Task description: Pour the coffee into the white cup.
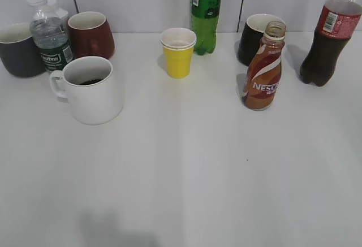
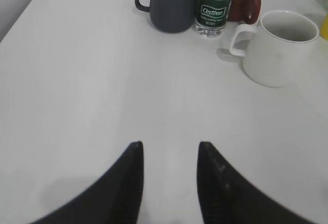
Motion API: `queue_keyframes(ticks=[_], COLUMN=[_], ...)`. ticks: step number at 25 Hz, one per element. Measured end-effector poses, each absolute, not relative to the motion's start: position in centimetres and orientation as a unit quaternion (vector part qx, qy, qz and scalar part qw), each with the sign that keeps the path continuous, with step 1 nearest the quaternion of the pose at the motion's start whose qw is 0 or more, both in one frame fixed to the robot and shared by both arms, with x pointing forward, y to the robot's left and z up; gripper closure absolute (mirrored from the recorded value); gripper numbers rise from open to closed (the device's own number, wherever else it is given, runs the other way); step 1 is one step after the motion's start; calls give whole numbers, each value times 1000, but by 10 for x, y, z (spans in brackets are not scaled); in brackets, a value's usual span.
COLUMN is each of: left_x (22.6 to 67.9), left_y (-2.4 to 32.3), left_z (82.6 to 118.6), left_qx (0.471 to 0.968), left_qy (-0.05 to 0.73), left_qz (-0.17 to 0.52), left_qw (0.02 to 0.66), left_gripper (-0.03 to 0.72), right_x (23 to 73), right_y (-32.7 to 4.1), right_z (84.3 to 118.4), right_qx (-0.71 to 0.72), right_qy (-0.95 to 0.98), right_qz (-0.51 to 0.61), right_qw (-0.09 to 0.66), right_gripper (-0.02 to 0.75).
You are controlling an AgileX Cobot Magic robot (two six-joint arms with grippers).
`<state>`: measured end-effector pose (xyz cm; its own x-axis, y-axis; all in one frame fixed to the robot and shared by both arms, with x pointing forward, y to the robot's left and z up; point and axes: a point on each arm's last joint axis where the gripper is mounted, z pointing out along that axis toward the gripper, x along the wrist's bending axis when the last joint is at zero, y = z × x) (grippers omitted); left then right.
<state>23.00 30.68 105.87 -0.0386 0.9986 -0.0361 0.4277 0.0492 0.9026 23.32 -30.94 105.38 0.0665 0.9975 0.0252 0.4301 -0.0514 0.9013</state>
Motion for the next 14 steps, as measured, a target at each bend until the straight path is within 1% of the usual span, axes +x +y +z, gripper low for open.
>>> queue_keyframes(ticks=[5,14], left_x=[230,230], left_y=[307,307], left_z=[1059,1059], left_qx=[579,579], left_qy=[616,616], left_qz=[374,374], left_qw=[381,381], left_gripper=[420,447], right_x=[233,233], right_y=[-309,-309], right_z=[1054,1054], right_qx=[623,622], right_qy=[573,573], right_qz=[372,372], right_qw=[382,382], right_gripper=[167,167])
